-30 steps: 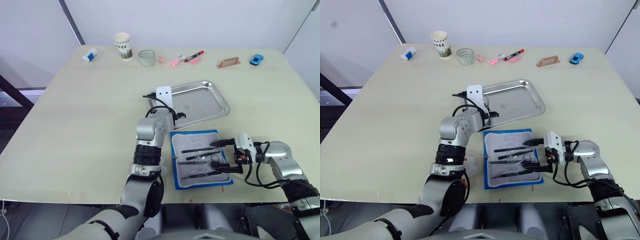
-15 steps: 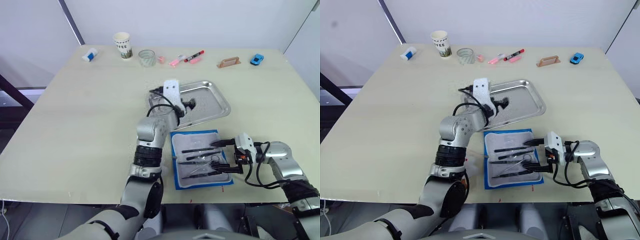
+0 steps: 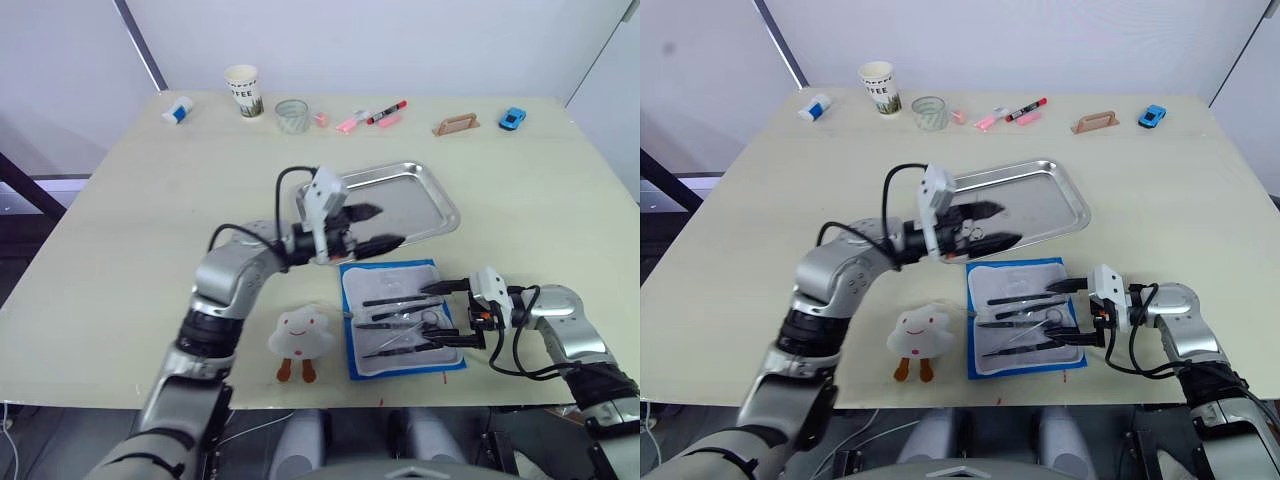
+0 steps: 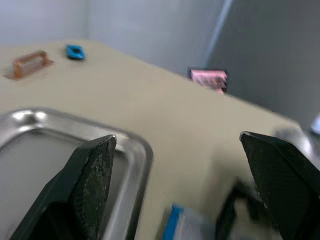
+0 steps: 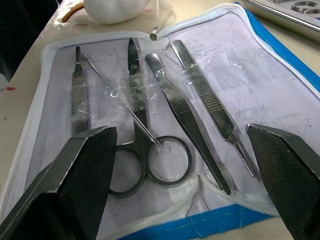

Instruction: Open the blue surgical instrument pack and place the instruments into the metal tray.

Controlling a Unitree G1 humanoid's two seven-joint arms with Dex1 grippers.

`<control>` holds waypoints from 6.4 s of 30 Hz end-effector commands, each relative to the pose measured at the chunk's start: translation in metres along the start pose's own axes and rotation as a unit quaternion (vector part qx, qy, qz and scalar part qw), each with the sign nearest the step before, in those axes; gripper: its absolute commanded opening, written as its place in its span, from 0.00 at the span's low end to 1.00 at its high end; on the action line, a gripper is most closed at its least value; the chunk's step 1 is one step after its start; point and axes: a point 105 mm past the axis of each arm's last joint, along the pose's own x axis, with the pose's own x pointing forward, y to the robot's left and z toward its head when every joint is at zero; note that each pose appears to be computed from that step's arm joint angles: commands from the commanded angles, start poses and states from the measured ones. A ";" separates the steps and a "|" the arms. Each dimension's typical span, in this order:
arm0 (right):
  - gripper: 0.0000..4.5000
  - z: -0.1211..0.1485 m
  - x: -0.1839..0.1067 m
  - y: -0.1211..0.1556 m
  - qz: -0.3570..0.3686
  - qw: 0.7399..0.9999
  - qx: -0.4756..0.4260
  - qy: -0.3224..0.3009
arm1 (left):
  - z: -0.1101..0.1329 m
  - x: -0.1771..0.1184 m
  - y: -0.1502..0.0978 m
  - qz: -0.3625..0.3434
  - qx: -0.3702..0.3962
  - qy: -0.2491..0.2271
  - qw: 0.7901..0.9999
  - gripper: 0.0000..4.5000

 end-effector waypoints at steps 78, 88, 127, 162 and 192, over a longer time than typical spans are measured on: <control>1.00 -0.019 -0.004 0.002 0.004 0.999 0.033 0.023 | -0.106 -0.009 -0.019 -0.103 0.199 0.221 0.949 0.16; 1.00 -0.019 -0.003 0.002 0.004 0.999 0.033 0.023 | -0.111 -0.007 -0.018 -0.103 0.193 0.249 0.943 0.16; 1.00 -0.026 0.000 0.003 0.004 0.998 0.045 0.038 | -0.071 -0.030 -0.019 -0.112 0.196 0.261 0.939 0.01; 1.00 -0.022 -0.005 0.000 0.020 0.998 0.040 0.039 | -0.007 -0.047 0.023 0.159 0.041 0.075 0.984 0.01; 1.00 -0.020 -0.006 0.002 0.026 0.998 0.039 0.044 | -0.035 0.054 0.068 0.470 -0.149 0.091 0.865 0.01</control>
